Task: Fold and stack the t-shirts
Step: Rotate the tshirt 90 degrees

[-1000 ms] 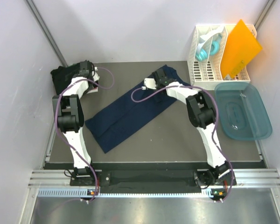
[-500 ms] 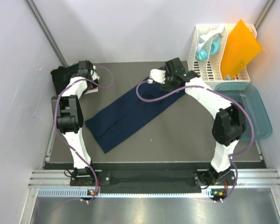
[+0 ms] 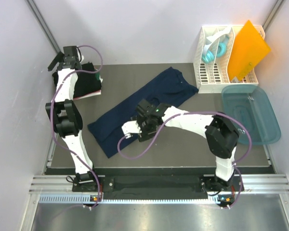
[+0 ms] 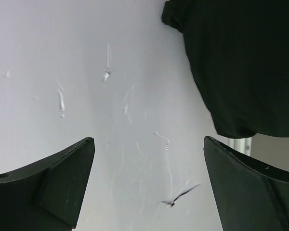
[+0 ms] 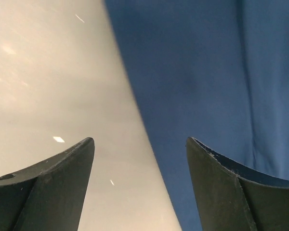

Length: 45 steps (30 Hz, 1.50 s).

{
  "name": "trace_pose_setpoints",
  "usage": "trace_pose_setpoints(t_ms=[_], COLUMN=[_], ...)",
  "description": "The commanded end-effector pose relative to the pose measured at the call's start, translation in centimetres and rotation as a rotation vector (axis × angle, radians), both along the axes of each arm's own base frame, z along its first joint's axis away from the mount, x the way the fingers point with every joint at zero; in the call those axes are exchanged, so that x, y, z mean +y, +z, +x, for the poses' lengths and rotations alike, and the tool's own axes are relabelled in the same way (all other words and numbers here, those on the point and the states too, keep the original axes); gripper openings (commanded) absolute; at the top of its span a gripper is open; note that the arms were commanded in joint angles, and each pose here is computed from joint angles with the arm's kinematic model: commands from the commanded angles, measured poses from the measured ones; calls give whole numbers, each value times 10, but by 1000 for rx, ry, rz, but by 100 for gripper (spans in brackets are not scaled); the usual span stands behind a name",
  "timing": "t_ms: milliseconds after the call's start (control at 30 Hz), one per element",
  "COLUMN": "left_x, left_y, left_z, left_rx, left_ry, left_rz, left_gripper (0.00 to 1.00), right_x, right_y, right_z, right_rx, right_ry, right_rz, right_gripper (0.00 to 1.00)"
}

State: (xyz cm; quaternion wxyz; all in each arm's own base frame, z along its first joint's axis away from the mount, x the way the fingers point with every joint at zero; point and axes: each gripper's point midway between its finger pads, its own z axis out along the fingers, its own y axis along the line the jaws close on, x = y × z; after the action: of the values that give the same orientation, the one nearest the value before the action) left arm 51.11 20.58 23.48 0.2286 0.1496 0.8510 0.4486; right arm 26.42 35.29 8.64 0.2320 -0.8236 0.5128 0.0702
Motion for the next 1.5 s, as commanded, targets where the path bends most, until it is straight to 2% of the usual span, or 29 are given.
trace_pose_setpoints(t_ms=[0, 133, 300, 467, 600, 700, 733, 767, 800, 1200, 1467], left_x=[-16, -24, -30, -28, -32, -36, -38, -40, -41, -45, -50], left_y=[-10, 4, 8, 23, 32, 28, 27, 24, 23, 8, 27], left_z=[-4, -16, -42, -58, -62, -67, -67, -69, -68, -56, -42], left_rx=[-6, -27, -10, -25, -51, -48, -48, -44, -51, -41, -68], left_ry=[14, 19, 48, 46, 37, 41, 36, 35, 32, 29, -3], left_rz=[-118, -157, -187, -156, -173, -207, -219, -231, -245, -277, -258], left_gripper=[99, 99, 99, 99, 99, 99, 99, 99, 99, 99, 99], right_x=[34, 52, 83, 106, 123, 124, 122, 117, 109, -19, -92], right_y=[-1, -22, -36, -48, -55, -64, -65, -64, -68, -52, -66], right_z=[-34, -49, -37, -38, -37, -36, -37, -41, -46, -111, -108], right_rx=[81, 35, 2, -7, -56, -44, -33, -17, 3, 249, 278], right_ry=[93, 171, 161, 171, 175, 169, 169, 173, 174, 163, 96], right_rz=[59, 67, 110, 121, 134, 101, 91, 79, 61, -118, -261], right_gripper=[77, 77, 75, 74, 68, 40, 14, 3, 0, 0, 0])
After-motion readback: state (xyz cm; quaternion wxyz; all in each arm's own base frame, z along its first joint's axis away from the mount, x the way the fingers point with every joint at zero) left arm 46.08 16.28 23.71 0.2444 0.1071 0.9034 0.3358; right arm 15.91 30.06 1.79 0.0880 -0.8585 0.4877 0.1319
